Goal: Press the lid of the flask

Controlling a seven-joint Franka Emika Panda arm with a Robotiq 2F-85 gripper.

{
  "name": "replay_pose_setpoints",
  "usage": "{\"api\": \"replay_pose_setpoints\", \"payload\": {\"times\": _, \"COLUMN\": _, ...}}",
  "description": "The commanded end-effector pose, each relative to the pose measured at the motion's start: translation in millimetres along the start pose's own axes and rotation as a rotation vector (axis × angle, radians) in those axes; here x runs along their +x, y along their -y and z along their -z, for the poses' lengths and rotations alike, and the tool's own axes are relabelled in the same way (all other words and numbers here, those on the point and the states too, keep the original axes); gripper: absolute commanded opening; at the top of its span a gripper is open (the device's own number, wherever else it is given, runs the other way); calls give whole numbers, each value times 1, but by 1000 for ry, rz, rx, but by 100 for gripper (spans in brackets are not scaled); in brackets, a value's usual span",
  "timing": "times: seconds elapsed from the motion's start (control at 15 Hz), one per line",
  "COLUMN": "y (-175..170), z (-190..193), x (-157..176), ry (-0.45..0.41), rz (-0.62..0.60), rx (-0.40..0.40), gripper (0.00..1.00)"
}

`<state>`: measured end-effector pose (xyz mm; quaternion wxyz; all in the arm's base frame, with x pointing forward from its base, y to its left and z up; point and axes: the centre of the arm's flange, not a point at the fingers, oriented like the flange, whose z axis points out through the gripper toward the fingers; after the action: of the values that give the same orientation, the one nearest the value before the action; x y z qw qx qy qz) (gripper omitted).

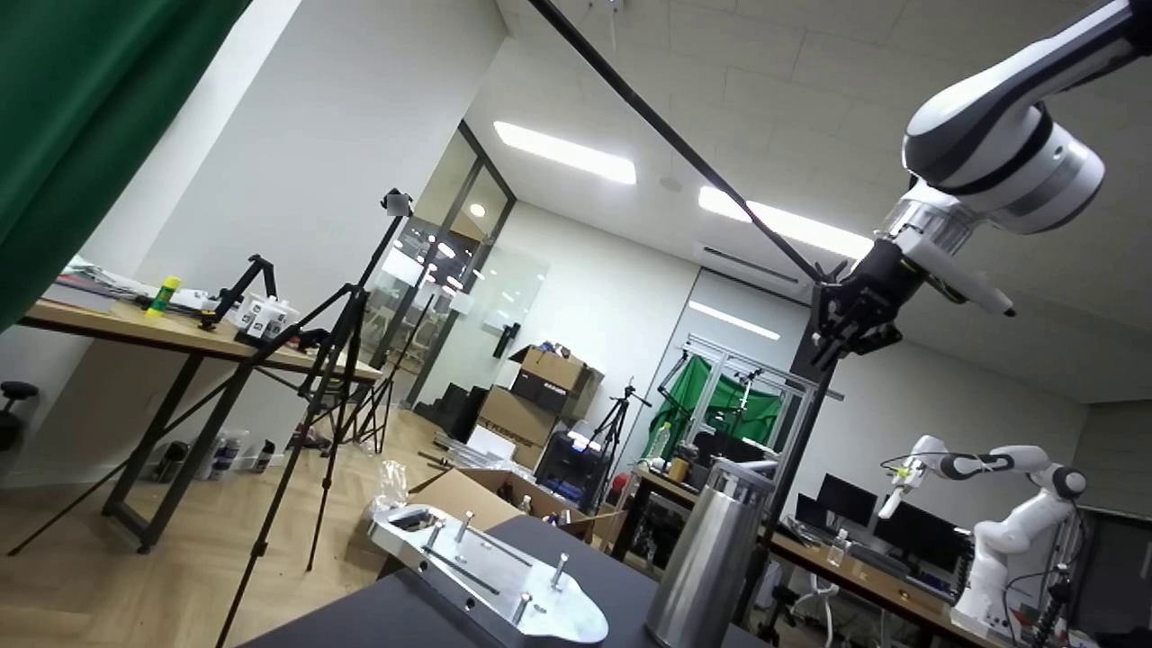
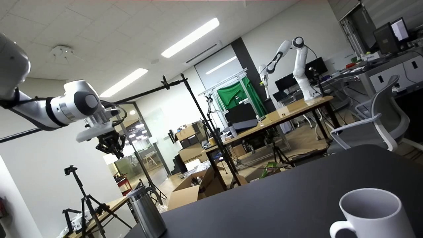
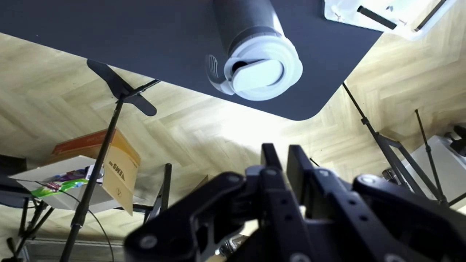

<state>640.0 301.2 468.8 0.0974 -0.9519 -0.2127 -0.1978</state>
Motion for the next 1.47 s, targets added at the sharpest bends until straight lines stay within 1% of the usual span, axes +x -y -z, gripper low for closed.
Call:
{"api": "replay_pose_setpoints", "payload": {"times": 0.0, "y": 11, "z": -18, "x": 32, "ry": -13, "rz": -3, "rx": 0, "gripper": 0}}
{"api": "replay_pose_setpoints", "payload": {"times": 0.2, "y": 17, "z": -35, "x": 32, "ry": -12, "rz": 9, "rx": 3, "gripper": 0}}
{"api": "replay_pose_setpoints", "payload": {"times": 0.33, "y": 17, "z": -48, "x": 30, "ry": 5, "rz": 14, "rx": -2, "gripper": 0}}
{"api": "replay_pose_setpoints", "payload": {"times": 0.73, "y": 6, "z": -77, "x": 23, "ry": 63, "rz": 21, "rx": -42, "gripper": 0}}
{"api": "replay_pose_setpoints", "payload": {"times": 1.4, "y": -12, "z": -122, "x": -1, "ry": 173, "rz": 3, "rx": -74, "gripper": 0}}
